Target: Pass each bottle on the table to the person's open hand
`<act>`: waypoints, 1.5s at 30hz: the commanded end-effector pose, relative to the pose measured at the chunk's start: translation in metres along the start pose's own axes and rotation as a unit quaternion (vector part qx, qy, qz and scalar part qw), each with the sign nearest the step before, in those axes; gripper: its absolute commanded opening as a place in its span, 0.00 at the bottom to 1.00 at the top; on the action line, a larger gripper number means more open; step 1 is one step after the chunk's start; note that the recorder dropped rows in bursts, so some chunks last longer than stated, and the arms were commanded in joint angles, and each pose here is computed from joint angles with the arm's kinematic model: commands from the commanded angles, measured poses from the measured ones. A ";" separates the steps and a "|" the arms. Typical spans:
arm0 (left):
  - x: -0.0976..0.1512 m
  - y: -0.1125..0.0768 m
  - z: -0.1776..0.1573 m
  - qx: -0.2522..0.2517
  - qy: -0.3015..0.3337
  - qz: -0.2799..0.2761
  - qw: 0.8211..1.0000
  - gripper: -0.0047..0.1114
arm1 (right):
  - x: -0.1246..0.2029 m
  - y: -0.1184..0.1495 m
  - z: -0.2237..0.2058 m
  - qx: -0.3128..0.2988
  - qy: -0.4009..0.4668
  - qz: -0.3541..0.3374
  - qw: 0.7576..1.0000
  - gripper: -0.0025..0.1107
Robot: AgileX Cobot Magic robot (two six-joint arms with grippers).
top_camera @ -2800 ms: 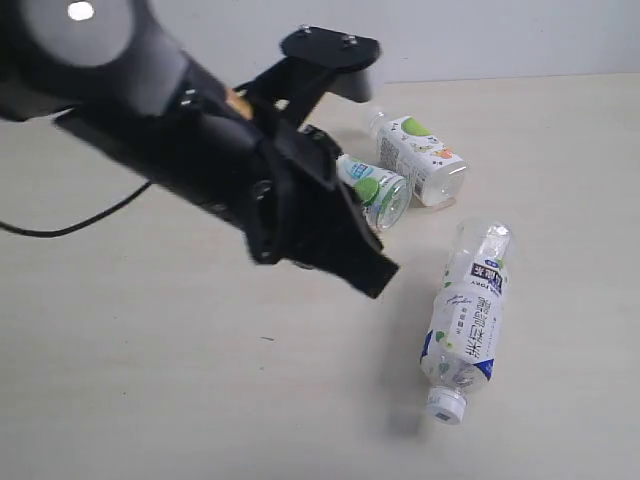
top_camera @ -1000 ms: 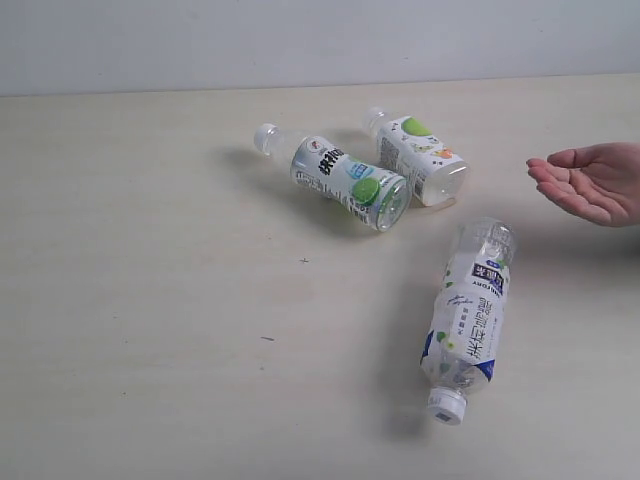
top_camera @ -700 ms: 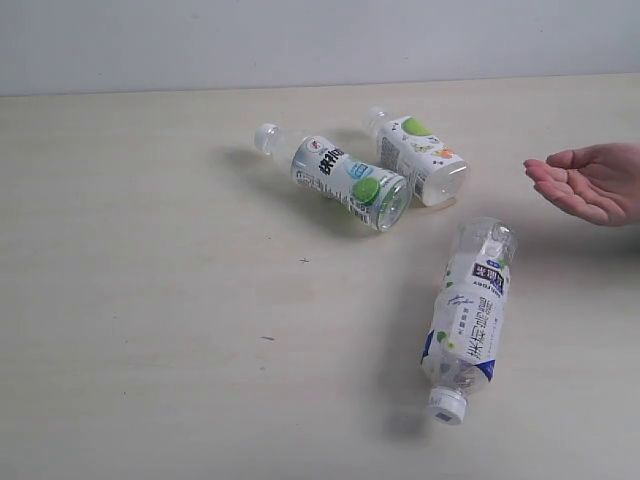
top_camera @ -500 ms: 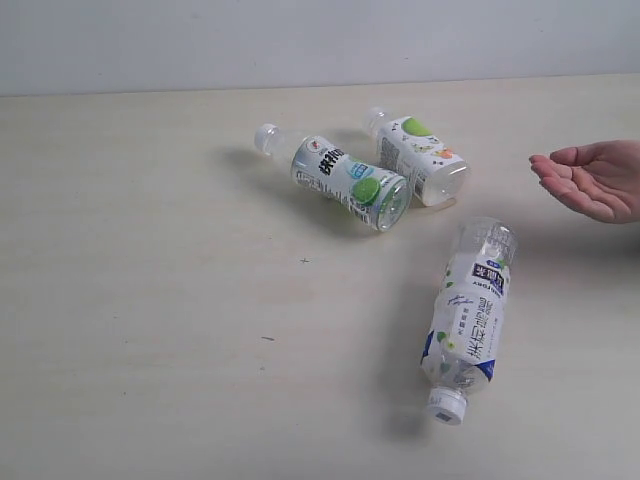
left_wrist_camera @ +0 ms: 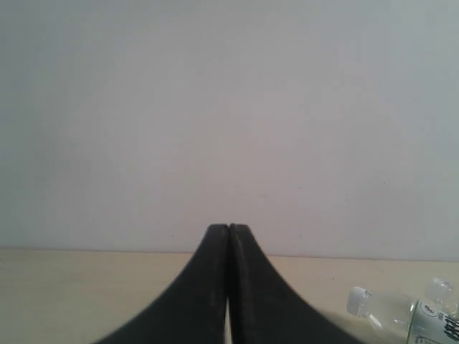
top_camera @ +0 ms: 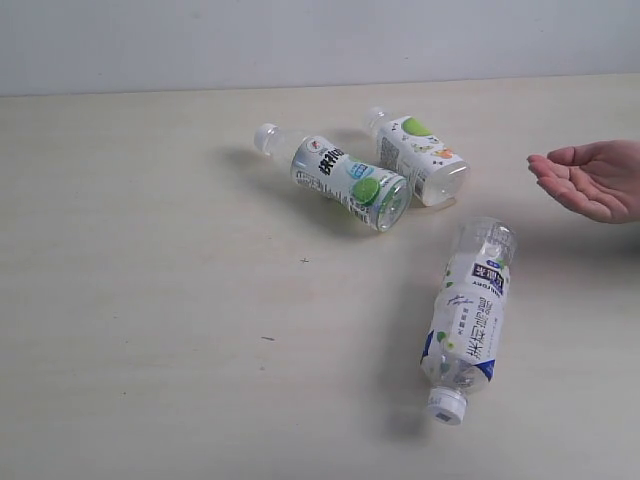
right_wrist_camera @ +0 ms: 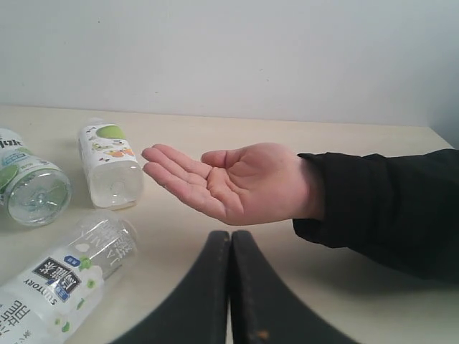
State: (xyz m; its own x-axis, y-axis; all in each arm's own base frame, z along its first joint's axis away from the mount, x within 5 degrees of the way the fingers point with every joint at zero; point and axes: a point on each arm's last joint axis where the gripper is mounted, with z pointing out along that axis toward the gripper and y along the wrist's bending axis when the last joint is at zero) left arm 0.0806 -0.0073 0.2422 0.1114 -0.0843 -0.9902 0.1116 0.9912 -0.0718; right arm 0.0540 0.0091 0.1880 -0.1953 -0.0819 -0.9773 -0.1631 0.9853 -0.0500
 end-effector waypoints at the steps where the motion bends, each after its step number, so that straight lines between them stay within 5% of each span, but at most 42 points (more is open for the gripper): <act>1: 0.001 0.001 -0.001 -0.003 -0.003 0.001 1.000 0.04 | 0.001 0.000 0.000 0.003 -0.005 0.001 1.000 0.02; 26: 0.001 0.001 -0.001 -0.003 -0.003 0.001 1.000 0.04 | 0.000 0.000 0.000 0.004 -0.006 0.000 1.000 0.02; 31: 0.001 0.001 -0.001 -0.003 -0.003 0.001 1.000 0.04 | -0.010 -0.002 -0.001 0.017 -0.063 -0.029 0.997 0.02; 37: 0.001 0.001 -0.001 -0.003 -0.003 0.001 1.000 0.04 | -0.027 -0.004 -0.005 0.006 -0.160 0.120 0.980 0.02; 45: 0.001 0.001 -0.001 -0.003 -0.003 0.001 1.000 0.04 | -0.044 -0.014 -0.013 0.001 -0.273 0.291 0.917 0.02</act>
State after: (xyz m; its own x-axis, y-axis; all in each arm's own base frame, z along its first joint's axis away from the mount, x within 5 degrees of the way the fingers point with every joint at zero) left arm 0.0806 -0.0070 0.2422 0.1118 -0.0839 -0.9902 0.1078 0.9916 -0.0718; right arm 0.0545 0.0027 0.2266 0.1615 0.4474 -0.8796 -0.1663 0.8909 0.4226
